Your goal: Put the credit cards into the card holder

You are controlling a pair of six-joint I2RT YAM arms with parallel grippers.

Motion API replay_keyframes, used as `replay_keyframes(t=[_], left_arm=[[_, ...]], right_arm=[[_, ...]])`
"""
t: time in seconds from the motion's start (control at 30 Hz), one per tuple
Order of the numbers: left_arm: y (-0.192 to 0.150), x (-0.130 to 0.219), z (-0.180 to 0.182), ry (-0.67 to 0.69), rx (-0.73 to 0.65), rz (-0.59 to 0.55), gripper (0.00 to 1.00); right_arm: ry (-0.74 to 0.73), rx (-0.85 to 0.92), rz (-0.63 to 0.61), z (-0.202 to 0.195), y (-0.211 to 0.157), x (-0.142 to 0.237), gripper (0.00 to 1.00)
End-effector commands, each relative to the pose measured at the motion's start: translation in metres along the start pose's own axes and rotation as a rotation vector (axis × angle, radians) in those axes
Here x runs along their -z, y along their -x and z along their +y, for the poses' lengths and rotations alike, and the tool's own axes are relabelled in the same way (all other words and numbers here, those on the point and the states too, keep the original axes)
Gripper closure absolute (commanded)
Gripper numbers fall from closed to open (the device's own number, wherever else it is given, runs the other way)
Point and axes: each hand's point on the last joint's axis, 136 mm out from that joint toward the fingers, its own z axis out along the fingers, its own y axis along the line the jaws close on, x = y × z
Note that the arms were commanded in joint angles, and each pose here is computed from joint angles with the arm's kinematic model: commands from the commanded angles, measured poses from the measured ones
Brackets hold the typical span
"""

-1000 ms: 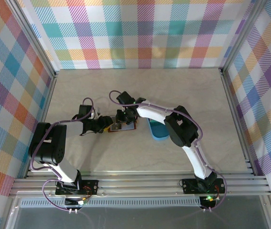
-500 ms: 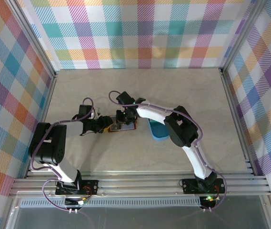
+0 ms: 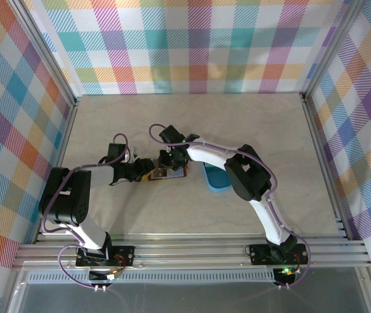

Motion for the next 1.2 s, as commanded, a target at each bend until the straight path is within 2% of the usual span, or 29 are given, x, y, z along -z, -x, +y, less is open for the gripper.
replay_keyframes(t=[0.0,0.6,1.17], left_arm=[[-0.003,0.001,-0.004,-0.008,-0.024,0.006,0.59],[-0.006,0.002,-0.003,-0.005,-0.025,0.008,0.59],[-0.003,0.014,-0.01,-0.012,-0.065,-0.03,0.62]], right_arm=[[-0.009,0.025,0.005,0.003,-0.001,0.004,0.73],[0.093,-0.019,0.031,0.015,-0.002,-0.002,0.75],[0.132,-0.006,-0.102,0.025,0.016,0.068,0.74]])
